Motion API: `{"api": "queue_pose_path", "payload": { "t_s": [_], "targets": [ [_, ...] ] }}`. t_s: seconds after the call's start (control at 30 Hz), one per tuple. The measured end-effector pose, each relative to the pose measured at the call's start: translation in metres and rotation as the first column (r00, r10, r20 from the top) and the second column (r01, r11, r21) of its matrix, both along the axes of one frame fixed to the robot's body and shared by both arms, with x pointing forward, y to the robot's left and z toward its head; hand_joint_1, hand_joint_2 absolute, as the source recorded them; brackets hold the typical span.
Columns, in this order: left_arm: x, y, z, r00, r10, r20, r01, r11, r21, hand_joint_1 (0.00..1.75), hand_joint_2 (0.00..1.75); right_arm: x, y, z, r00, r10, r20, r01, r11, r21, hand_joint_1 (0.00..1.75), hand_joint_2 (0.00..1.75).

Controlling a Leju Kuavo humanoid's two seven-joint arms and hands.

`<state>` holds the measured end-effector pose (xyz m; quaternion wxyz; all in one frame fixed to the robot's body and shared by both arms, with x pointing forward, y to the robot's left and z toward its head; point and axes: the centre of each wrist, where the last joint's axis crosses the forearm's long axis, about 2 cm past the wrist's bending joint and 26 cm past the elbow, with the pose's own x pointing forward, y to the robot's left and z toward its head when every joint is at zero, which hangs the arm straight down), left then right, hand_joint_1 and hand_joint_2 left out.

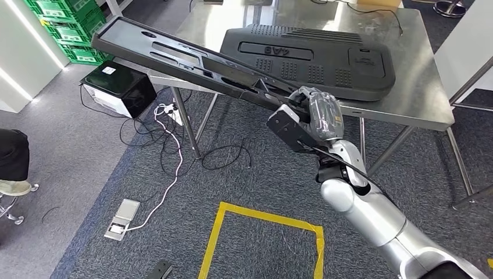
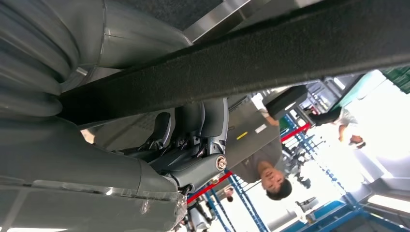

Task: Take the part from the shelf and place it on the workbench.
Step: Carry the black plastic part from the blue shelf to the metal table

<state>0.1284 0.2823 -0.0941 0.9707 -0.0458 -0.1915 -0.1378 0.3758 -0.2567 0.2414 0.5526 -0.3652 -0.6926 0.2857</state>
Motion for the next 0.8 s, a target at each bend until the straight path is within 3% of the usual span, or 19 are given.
{"api": "queue_pose_path", "payload": {
  "t_s": [0.8],
  "targets": [
    [0.0008, -0.0006, 0.0002, 1.000, -0.007, 0.013, 0.008, 1.000, -0.011, 0.00, 1.75, -0.0002, 0.0003, 0.0003, 1.000, 0.004, 0.002, -0.004, 1.000, 0.000, 1.75, 1.75]
  ]
}}
